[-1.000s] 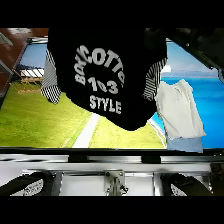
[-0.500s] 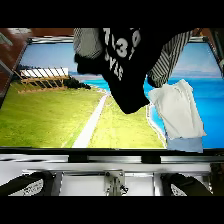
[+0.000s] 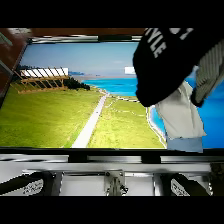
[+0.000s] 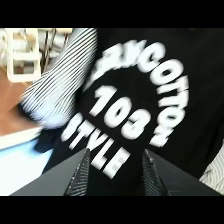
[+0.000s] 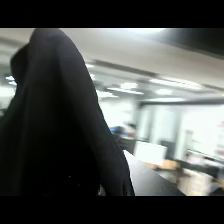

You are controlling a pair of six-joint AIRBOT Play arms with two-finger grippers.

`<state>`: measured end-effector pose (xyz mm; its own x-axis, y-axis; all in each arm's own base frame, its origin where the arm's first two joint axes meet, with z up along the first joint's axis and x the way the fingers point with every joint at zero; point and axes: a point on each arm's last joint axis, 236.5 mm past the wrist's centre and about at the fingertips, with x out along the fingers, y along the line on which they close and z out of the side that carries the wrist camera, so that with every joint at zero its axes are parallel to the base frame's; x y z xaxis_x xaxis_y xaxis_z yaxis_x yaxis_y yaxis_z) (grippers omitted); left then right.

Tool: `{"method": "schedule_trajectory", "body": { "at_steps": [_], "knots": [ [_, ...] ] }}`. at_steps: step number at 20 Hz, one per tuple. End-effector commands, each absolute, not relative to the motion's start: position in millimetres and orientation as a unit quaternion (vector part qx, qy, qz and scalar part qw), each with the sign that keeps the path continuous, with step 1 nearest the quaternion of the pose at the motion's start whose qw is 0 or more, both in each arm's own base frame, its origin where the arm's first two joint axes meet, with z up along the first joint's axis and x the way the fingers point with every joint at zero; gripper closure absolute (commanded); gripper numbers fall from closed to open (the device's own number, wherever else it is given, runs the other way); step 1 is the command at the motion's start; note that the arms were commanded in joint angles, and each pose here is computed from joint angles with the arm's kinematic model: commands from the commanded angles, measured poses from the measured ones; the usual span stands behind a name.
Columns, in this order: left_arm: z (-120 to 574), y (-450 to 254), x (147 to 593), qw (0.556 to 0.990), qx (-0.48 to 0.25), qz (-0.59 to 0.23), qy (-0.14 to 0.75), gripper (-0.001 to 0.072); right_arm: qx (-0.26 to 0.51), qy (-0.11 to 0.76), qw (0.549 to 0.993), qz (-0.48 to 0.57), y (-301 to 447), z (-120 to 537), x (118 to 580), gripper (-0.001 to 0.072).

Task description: Fold the shirts.

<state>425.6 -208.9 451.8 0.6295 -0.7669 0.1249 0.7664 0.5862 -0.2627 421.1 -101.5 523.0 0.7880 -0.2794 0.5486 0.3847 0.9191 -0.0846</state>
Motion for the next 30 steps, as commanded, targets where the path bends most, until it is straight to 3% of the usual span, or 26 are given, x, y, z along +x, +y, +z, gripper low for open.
{"method": "schedule_trajectory", "body": {
  "at_steps": [1,7,16,19,22,27,30],
  "knots": [
    [431,-219,437,0.885,-0.155,-0.439,0.029,0.0313,-0.056,-0.264,0.937,-0.223,-163,517,406,0.0640],
    [395,-245,457,0.873,-0.167,-0.454,0.069,0.0313,-0.083,-0.104,0.982,-0.136,-167,440,447,0.0640],
    [385,-251,463,0.870,-0.170,-0.457,0.080,0.0312,0.153,0.047,0.984,-0.075,-156,338,482,0.0639],
    [384,-252,463,0.869,-0.170,-0.457,0.080,0.0313,0.139,0.127,0.978,-0.093,-161,298,478,0.0639],
    [384,-252,463,0.869,-0.170,-0.457,0.080,0.0313,0.061,0.200,0.970,-0.126,-176,269,461,0.0639],
    [383,-252,464,0.870,-0.170,-0.456,0.081,0.0313,-0.032,0.027,0.981,-0.191,-194,386,432,0.0639],
    [383,-252,464,0.870,-0.170,-0.456,0.081,0.0312,-0.104,0.002,0.958,-0.266,-216,434,397,0.0639]
  ]
}}
